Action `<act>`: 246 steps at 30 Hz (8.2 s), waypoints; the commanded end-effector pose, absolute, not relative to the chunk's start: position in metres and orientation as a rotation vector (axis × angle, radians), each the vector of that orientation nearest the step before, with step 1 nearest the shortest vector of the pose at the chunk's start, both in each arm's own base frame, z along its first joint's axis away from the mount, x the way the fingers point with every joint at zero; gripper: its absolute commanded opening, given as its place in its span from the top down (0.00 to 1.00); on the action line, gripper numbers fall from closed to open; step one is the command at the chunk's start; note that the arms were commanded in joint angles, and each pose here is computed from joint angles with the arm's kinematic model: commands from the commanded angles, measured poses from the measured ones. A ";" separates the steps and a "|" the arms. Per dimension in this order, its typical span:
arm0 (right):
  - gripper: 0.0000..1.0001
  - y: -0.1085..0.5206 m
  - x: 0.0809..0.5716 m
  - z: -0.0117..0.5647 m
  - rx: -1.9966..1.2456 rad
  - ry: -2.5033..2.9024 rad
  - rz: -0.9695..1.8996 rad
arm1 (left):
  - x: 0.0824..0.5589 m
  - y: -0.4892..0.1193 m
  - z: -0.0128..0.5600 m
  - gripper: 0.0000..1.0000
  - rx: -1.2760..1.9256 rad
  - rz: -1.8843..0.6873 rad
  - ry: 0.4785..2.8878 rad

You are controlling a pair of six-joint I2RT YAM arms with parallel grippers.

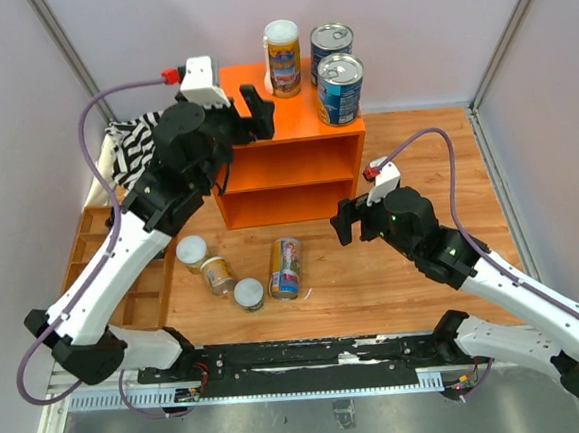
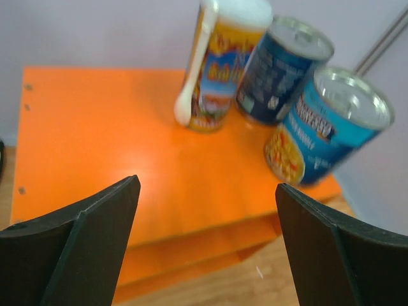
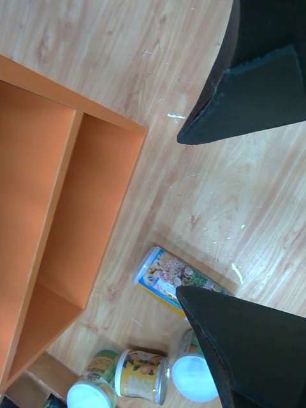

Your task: Place and organize the canned foods onto the counter

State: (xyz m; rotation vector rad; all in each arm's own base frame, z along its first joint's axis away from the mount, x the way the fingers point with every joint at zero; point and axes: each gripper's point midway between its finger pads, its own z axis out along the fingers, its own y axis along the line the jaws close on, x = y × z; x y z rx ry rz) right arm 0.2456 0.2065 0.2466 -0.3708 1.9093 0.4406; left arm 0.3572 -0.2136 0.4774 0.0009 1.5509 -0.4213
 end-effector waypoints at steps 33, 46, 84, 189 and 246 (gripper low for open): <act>0.04 0.174 0.215 0.209 -0.178 1.957 0.484 | 0.244 -0.261 0.097 0.08 0.176 -0.194 2.325; 0.03 0.162 0.213 0.206 -0.173 1.947 0.449 | 0.255 -0.272 0.060 0.04 0.200 -0.128 2.400; 0.03 0.155 0.214 0.198 -0.170 1.956 0.407 | 0.252 -0.297 0.131 1.00 0.292 -0.419 2.154; 0.03 0.162 0.230 0.193 -0.184 1.938 0.392 | 0.391 -0.260 0.529 1.00 0.144 -0.469 1.176; 0.03 0.166 0.228 0.193 -0.177 1.953 0.416 | 0.402 -0.269 0.498 0.19 0.253 -0.435 1.259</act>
